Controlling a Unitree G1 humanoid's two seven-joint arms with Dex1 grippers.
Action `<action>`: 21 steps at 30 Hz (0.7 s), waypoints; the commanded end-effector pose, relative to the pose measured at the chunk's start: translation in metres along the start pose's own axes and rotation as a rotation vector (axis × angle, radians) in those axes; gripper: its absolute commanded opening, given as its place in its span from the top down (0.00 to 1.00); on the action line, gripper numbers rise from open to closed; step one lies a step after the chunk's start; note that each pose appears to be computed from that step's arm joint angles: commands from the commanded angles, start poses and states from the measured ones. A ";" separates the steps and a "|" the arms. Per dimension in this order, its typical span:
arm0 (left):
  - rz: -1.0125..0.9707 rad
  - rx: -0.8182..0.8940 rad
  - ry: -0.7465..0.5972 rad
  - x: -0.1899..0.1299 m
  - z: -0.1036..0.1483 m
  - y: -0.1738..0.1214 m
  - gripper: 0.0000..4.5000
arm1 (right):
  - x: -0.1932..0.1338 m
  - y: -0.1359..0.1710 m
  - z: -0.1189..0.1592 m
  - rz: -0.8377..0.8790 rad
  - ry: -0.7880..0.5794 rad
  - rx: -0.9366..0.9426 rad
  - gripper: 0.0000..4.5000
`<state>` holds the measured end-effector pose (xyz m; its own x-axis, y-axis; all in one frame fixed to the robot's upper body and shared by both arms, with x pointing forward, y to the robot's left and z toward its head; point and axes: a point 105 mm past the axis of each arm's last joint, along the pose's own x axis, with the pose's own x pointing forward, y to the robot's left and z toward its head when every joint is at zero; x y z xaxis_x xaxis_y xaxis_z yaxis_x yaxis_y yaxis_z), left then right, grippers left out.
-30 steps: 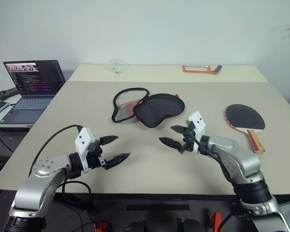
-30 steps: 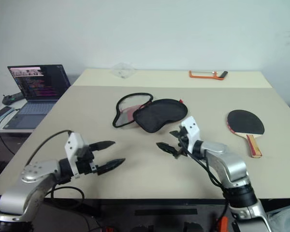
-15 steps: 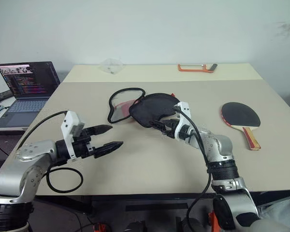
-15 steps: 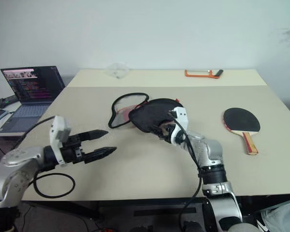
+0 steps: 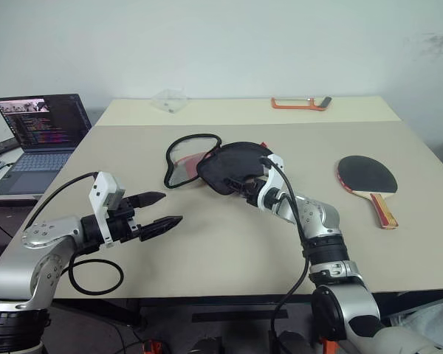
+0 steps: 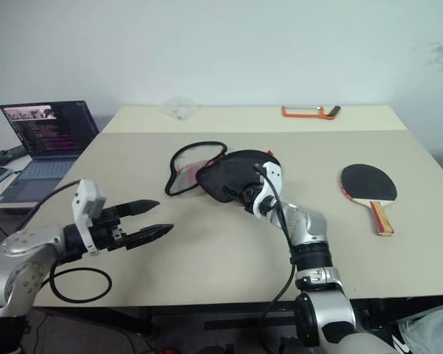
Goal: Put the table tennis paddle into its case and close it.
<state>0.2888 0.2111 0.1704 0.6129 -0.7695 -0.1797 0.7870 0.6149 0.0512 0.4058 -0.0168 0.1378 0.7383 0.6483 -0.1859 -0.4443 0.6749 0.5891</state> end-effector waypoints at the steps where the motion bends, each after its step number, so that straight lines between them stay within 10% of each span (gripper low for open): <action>1: -0.008 0.053 -0.019 0.003 0.009 0.001 0.00 | 0.000 0.012 0.016 0.041 -0.054 0.020 0.22; 11: -0.050 0.070 -0.013 0.014 0.005 -0.007 0.00 | -0.008 0.005 0.017 0.018 -0.046 0.031 0.98; 21: -0.126 0.091 -0.034 0.029 0.012 -0.024 0.00 | -0.032 -0.016 0.022 -0.026 -0.005 0.009 0.99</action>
<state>0.2916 0.1777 0.1635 0.5242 -0.8329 -0.1776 0.8510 0.5204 0.0711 0.4030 -0.0559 0.1392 0.7539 0.6113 -0.2409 -0.3871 0.7095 0.5888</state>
